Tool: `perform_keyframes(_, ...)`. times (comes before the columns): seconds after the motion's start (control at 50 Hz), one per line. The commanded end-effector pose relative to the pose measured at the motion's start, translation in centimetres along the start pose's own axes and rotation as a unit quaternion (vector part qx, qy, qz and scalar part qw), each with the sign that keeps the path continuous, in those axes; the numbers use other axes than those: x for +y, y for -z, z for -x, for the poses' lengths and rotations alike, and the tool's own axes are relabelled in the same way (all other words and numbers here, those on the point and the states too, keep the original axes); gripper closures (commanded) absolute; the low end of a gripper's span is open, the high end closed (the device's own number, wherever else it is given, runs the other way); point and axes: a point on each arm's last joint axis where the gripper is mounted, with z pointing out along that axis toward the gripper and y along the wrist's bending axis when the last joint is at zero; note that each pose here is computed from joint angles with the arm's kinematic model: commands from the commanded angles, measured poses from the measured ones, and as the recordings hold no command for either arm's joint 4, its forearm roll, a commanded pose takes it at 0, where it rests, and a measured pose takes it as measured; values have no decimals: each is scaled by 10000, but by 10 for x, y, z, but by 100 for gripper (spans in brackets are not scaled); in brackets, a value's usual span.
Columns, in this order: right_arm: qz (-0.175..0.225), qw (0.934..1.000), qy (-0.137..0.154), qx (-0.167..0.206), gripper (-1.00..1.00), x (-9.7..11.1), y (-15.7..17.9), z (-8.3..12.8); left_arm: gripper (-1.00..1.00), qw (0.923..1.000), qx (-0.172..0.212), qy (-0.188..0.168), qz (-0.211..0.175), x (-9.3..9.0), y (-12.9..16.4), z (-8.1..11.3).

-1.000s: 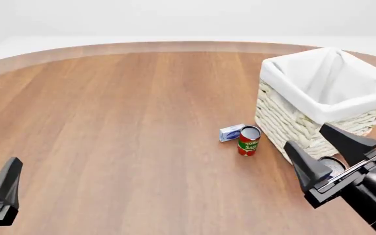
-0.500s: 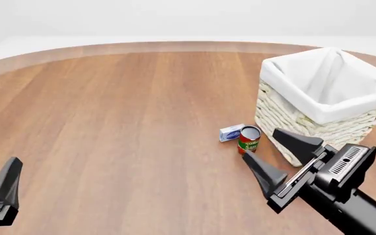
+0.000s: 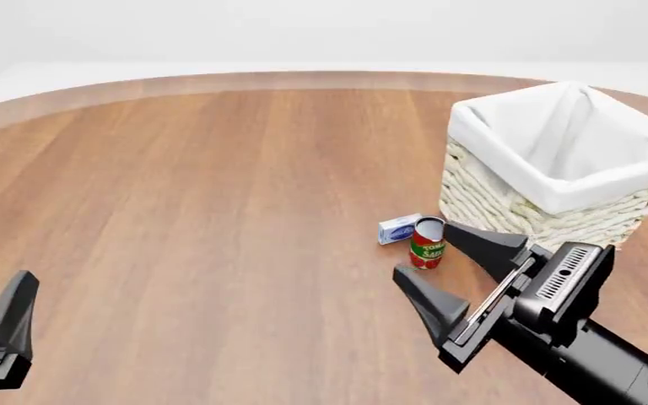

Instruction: Pick up the ketchup, and put it in the basket.

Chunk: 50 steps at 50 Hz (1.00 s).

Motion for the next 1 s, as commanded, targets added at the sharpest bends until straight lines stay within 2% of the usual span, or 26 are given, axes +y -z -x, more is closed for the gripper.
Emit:
perform_keyframes(0.02,127,9999,32,21,-100,4,-2,1,-100,10000,0,0,0,0,0,0)
perform_keyframes(0.18,170,9999,6,20,-100,6,-3,-1,-100,10000,0,0,0,0,0,0)
perform_keyframes(0.64,614,9981,-23,-35,-100,22,-10,1,-100,10000,0,0,0,0,0,0)
perform_keyframes(1.0,687,9976,-64,25,-100,26,-19,-5,-100,10000,0,0,0,0,0,0)
